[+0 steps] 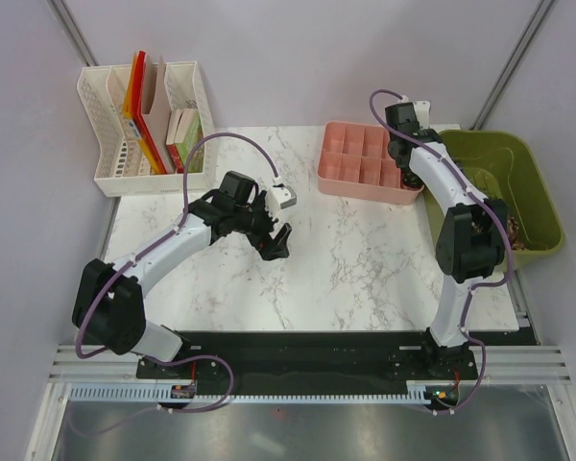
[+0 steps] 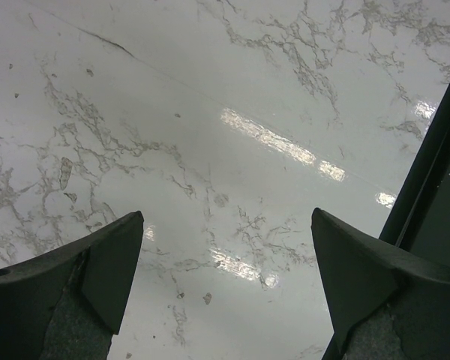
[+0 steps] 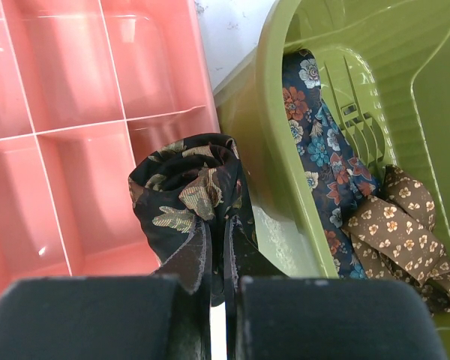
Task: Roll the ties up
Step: Place the tie in the storage box.
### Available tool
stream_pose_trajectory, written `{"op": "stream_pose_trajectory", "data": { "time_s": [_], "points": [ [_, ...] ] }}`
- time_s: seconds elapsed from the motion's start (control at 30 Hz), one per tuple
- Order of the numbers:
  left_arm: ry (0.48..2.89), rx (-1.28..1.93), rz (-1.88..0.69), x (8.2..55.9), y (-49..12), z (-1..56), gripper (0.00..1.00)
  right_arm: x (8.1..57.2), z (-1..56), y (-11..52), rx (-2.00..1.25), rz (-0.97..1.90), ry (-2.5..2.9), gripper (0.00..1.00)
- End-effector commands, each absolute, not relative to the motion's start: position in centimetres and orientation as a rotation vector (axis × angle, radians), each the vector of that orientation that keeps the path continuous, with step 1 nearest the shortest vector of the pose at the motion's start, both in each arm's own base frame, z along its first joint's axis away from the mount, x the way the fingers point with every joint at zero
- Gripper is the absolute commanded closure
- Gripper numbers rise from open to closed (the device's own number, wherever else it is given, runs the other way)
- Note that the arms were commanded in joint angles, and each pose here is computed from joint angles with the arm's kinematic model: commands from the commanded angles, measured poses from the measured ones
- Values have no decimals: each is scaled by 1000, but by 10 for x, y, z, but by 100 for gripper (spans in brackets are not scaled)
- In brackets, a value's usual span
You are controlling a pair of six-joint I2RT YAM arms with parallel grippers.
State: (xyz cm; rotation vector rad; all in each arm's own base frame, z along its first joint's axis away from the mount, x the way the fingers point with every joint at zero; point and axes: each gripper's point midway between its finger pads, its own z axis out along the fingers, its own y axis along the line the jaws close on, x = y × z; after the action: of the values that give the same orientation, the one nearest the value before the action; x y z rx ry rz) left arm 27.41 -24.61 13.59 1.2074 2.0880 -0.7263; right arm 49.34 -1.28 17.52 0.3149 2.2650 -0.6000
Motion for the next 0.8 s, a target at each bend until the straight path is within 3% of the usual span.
{"op": "stream_pose_trajectory", "data": {
  "time_s": [0.0, 0.77],
  "points": [
    [2052, 1171, -720, 279, -248, 148, 0, 507, 194, -19, 374, -629, 2180, 100],
    [2057, 1185, -717, 282, -249, 144, 0, 515, 132, -17, 373, -661, 2279, 100]
  ]
}}
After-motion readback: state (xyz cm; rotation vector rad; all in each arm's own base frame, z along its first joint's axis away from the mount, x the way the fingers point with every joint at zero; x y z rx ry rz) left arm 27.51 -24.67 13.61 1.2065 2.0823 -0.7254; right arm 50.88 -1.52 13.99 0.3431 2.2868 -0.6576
